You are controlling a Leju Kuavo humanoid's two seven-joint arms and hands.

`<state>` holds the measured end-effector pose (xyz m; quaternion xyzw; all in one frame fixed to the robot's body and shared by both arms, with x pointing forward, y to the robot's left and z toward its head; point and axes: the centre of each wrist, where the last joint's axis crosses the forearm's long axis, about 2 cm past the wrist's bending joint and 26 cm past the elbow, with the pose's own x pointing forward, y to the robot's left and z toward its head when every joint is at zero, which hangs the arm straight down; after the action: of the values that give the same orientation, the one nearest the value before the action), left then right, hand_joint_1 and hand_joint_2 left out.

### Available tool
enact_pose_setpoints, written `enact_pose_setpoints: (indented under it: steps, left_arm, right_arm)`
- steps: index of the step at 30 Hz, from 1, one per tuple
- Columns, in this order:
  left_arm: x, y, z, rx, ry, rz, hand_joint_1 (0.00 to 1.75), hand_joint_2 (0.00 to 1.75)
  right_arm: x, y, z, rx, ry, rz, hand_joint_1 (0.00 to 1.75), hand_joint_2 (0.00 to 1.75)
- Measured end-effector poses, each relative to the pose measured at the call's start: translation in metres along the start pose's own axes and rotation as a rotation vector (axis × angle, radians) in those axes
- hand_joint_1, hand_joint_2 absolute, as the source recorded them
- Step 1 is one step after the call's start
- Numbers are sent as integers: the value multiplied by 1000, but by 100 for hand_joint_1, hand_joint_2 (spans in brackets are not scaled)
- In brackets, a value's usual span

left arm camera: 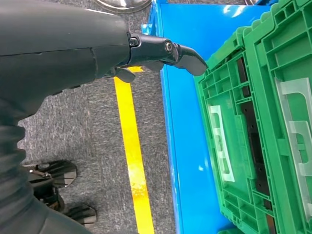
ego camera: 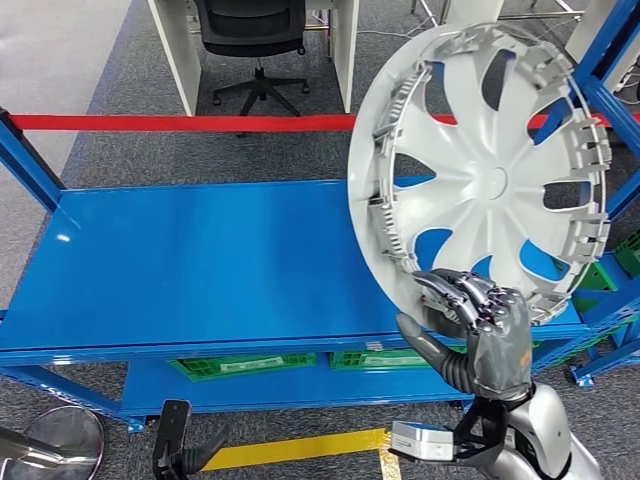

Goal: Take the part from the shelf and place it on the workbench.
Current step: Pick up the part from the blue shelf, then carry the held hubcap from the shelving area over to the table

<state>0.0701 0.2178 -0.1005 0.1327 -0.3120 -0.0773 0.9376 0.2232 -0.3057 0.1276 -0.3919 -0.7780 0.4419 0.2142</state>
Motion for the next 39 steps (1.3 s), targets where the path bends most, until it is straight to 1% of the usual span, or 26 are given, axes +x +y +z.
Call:
enact_pose_setpoints:
  steps: [6, 22, 39]
  left_arm:
    - [1, -1, 0, -2, -13, 2, 0, 175]
    - [1, 0, -1, -3, -19, 1, 0, 175]
    - [4, -3, -1, -13, -27, 2, 0, 175]
  right_arm:
    - [2, -3, -2, -40, -16, 17, 175, 175]
    - [6, -1, -5, -44, -38, -6, 175, 175]
    - [7, -1, -8, -53, -52, -14, 175, 175]
